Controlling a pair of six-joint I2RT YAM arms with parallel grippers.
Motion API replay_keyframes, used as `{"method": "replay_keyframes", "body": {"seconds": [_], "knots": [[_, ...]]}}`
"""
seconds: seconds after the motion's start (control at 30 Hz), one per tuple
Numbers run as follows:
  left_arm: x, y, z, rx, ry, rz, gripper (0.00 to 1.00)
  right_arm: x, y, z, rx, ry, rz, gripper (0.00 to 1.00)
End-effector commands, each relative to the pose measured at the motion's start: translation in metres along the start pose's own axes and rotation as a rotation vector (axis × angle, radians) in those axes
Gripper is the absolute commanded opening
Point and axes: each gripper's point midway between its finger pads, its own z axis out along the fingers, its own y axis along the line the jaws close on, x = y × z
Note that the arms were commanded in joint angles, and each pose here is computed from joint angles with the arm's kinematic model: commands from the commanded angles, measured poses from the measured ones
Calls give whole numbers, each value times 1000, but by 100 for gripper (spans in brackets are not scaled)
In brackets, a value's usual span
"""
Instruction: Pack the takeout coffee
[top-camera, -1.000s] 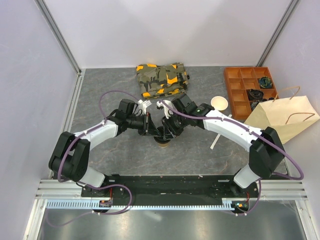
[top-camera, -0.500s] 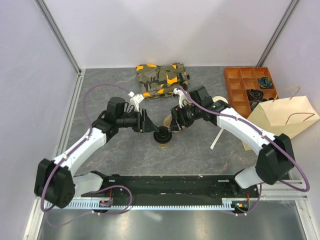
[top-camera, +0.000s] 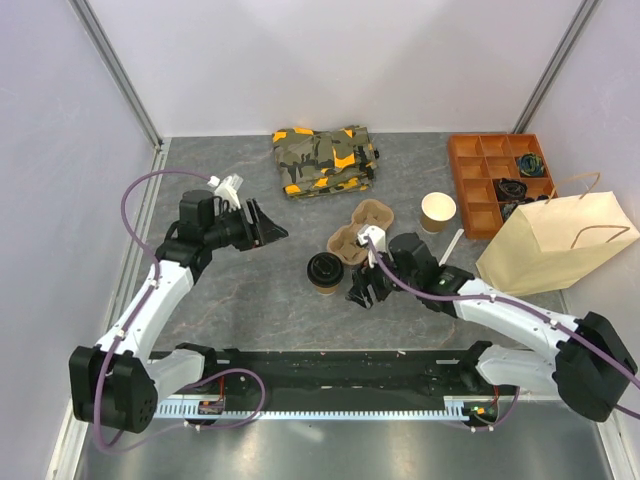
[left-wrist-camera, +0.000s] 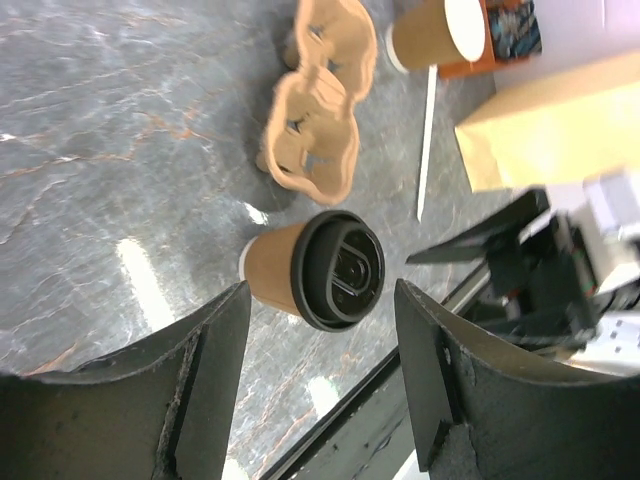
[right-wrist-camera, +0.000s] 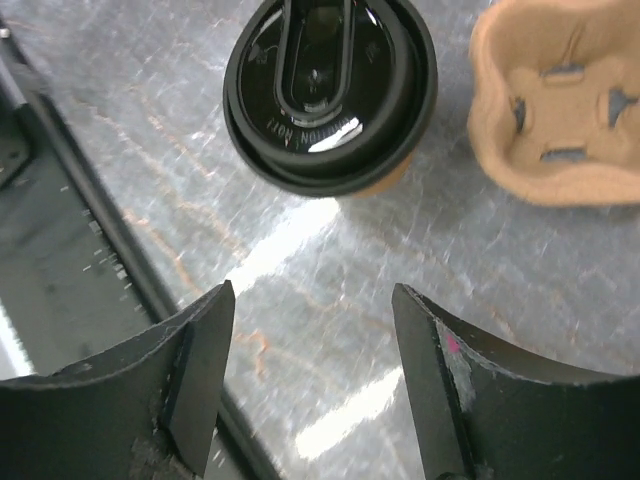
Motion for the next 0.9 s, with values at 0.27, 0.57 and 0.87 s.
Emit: {"method": "replay_keyframes", "body": {"seconds": [0.27, 0.57, 0.87], "knots": [[-36, 5, -9, -19, -117, -98, 67, -28, 6, 44, 47, -206, -157, 63], [-40, 7, -8, -7, -117, -106, 66, -31, 2, 66, 74, -181, -117, 61], [-36, 16, -11, -5, -115, -126, 66, -42, 0, 87, 78, -181, -82, 61]]}}
